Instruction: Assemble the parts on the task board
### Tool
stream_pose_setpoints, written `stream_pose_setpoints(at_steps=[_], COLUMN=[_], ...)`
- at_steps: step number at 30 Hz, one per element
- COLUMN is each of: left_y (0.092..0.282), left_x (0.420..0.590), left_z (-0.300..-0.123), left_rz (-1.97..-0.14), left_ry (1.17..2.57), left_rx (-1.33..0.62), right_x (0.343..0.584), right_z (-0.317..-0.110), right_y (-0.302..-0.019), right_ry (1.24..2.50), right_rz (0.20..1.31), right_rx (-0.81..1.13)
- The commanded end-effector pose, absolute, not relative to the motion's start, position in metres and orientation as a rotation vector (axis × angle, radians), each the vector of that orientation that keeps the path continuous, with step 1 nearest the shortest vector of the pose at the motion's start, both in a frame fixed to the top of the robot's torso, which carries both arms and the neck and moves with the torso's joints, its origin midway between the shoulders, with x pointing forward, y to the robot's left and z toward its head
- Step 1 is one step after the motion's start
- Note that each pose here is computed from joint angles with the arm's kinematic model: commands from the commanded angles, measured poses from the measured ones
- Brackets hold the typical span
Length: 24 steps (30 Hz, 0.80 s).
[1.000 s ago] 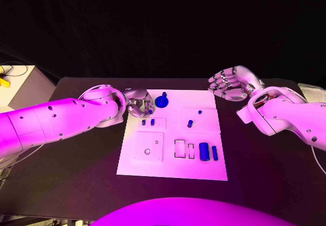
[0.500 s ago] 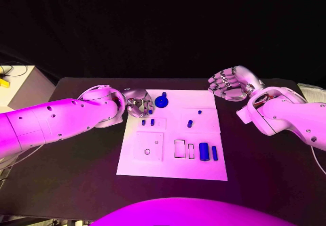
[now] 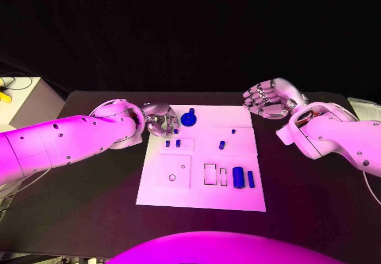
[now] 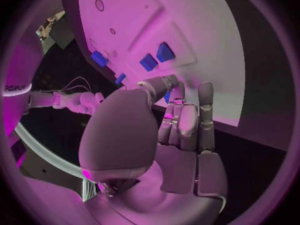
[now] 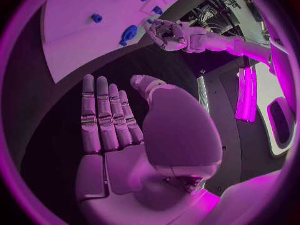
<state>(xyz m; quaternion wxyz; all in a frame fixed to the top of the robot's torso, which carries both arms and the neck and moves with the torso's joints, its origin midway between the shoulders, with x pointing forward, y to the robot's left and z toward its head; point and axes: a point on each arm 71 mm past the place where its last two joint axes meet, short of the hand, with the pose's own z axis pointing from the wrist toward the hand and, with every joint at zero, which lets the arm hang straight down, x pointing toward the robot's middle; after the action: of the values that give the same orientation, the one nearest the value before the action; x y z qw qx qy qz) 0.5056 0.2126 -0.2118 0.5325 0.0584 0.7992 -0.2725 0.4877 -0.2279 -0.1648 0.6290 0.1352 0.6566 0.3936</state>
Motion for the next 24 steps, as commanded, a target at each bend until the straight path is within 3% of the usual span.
stream_pose_setpoints(at_steps=[1,10,17,24], left_y=[0.218,0.252,0.277,0.283], left_x=[0.506,0.516,0.516,0.507], left_z=[-0.210,-0.196,-0.184,-0.176], left_rz=[-0.673,-0.833,-1.110,-1.340], left_ry=[1.896,1.835,1.695,1.585], left_rx=[0.102,-0.249,-0.673,-0.900], right_x=[0.487,0.485,0.483,0.481], right_z=[-0.166,-0.172,-0.180,-0.192], right_y=[-0.226,-0.219,-0.210,-0.197], right_ry=[1.525,1.617,1.659,1.649], right_rz=[0.909,0.830,0.638,0.476], right_rx=[0.290,0.072,-0.237,-0.434])
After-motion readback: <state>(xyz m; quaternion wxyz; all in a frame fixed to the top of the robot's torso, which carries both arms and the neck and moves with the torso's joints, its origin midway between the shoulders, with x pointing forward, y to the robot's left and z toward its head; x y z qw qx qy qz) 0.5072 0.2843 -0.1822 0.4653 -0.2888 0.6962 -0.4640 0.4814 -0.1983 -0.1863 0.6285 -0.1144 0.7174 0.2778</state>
